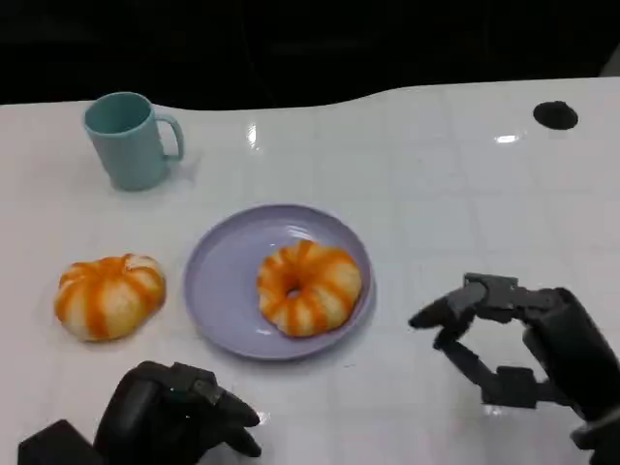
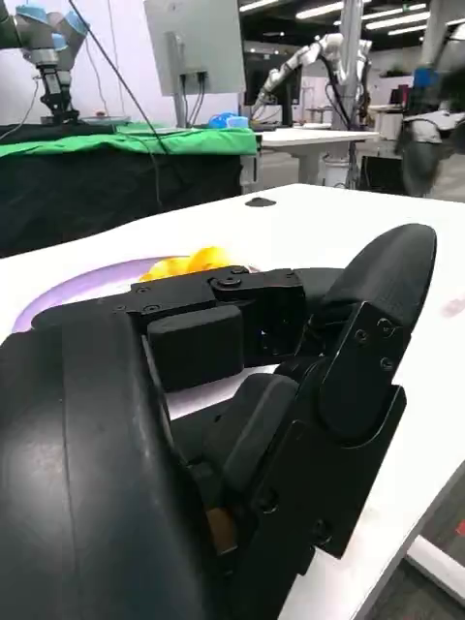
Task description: Grasp the bread from the table and place it into the plate.
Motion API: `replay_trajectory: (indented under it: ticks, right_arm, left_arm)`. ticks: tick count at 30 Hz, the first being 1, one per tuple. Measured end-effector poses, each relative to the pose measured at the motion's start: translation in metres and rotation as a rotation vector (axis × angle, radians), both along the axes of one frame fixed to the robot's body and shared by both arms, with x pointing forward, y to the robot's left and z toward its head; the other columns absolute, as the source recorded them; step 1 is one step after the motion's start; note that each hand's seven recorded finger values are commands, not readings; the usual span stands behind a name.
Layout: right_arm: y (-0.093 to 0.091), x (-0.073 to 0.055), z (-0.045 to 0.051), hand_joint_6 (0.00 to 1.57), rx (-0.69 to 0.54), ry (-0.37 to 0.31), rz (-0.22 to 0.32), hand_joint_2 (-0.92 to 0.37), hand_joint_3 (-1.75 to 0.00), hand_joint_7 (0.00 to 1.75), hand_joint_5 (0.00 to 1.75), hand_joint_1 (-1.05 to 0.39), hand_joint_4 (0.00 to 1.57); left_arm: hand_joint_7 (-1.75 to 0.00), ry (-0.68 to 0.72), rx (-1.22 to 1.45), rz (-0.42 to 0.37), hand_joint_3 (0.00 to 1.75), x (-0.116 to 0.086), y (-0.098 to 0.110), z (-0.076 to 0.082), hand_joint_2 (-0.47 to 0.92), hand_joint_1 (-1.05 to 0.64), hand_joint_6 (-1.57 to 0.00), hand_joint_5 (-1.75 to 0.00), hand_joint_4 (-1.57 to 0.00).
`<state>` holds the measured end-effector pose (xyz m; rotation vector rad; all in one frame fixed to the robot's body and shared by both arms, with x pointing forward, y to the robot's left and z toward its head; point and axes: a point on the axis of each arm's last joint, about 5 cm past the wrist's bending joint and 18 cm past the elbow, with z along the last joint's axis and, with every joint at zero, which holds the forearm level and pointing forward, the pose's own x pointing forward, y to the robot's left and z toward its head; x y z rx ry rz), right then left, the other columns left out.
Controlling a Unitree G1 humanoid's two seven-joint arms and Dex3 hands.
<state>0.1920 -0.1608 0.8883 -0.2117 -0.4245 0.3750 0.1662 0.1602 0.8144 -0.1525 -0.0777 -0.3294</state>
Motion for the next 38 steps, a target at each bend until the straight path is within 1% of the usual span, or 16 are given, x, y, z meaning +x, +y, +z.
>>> replay_trajectory:
  ticks: [1,3,7,12,18,21,26,38]
  right_arm:
    - [-0.002,-0.003,-0.0003,0.86,0.005,0.007,0.004,-0.45,-1.22,1.31,1.70,-0.10,0.91]
    - [-0.005,-0.008,-0.0017,0.82,0.015,0.028,-0.002,-0.42,-1.27,1.41,1.74,-0.13,0.91]
    - [-0.006,-0.017,-0.0056,0.77,0.028,0.092,-0.029,-0.40,-1.32,1.48,1.75,-0.14,0.91]
    - [-0.005,-0.019,-0.0067,0.75,0.024,0.117,-0.030,-0.41,-1.31,1.50,1.75,-0.15,0.89]
    - [-0.004,-0.019,-0.0081,0.75,0.016,0.129,-0.005,-0.44,-1.21,1.53,1.75,-0.17,0.90]
    - [-0.005,-0.020,-0.0111,0.76,0.010,0.145,0.005,-0.45,-1.19,1.51,1.75,-0.19,0.90]
    - [-0.005,-0.023,-0.0144,0.78,-0.004,0.163,0.006,-0.45,-1.20,1.50,1.75,-0.18,0.90]
    - [-0.003,-0.023,-0.0143,0.80,0.006,0.164,0.010,-0.44,-1.23,1.47,1.75,-0.18,0.90]
  left_arm:
    - [-0.22,-0.001,0.000,0.000,0.00,0.000,0.000,0.000,0.90,-1.05,-1.57,-0.63,-1.45]
    - [-0.22,-0.002,0.001,0.000,0.00,0.000,0.000,0.000,0.89,-1.05,-1.57,-0.63,-1.45]
    - [-0.22,-0.009,0.006,0.003,0.00,0.000,0.002,0.002,0.90,-1.05,-1.57,-0.63,-1.45]
    - [-0.22,-0.012,0.007,0.003,0.01,-0.001,0.002,0.002,0.91,-1.05,-1.57,-0.63,-1.45]
    - [-0.23,-0.021,0.009,0.006,0.01,-0.003,0.003,0.002,0.92,-1.05,-1.57,-0.63,-1.45]
    - [-0.23,-0.021,0.010,0.007,0.01,-0.004,0.003,0.002,0.91,-1.05,-1.57,-0.63,-1.45]
    - [-0.23,-0.021,0.010,0.007,0.00,-0.005,0.003,0.002,0.91,-1.05,-1.57,-0.64,-1.45]
    - [-0.22,-0.023,0.006,0.010,0.01,-0.005,0.003,0.003,0.91,-1.05,-1.57,-0.63,-1.45]
